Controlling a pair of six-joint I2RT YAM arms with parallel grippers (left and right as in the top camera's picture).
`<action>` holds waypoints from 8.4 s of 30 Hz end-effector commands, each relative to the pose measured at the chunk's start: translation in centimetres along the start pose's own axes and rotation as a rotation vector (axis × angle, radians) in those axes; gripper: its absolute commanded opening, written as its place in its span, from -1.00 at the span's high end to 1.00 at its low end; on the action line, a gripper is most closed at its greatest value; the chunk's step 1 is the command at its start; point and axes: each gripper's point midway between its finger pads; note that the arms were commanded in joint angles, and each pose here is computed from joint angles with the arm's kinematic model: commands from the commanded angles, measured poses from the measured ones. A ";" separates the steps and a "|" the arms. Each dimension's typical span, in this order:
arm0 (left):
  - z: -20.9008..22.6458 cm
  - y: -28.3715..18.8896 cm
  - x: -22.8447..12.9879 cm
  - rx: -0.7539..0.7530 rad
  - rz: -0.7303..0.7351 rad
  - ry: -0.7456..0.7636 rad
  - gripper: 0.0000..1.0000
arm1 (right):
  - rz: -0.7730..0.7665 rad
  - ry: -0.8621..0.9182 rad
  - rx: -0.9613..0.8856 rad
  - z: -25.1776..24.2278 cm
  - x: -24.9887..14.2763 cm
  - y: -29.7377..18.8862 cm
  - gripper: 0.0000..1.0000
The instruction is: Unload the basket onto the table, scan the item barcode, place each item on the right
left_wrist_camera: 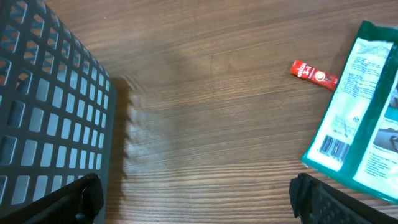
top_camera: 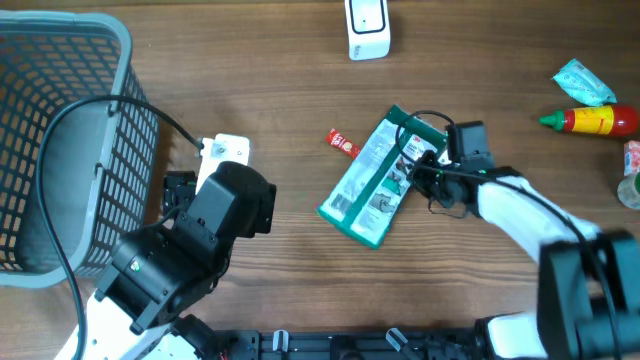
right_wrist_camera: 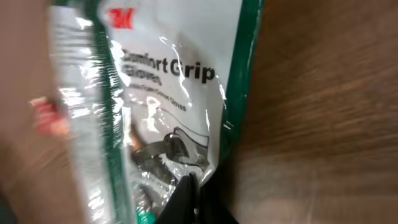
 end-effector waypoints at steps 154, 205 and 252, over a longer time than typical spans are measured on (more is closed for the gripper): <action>-21.9 11.6 8.4 -1.425 0.418 -0.444 0.92 | 0.134 -0.494 0.638 14.5 8.7 -18.7 0.08; -19.6 9.7 14.1 -1.506 0.348 -0.635 0.85 | 0.082 -0.693 1.052 20.5 7.2 -11.4 0.91; -10.7 14.1 -0.8 -0.137 0.233 -0.255 -1.00 | -0.420 -1.064 0.231 12.8 -0.3 -31.3 0.91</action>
Point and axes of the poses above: each gripper's point midway between its finger pads, its own y axis out along the fingers, its own z axis along the line the jaws close on, x = y × z, and after that the axes turned 10 degrees about -y, right-handed
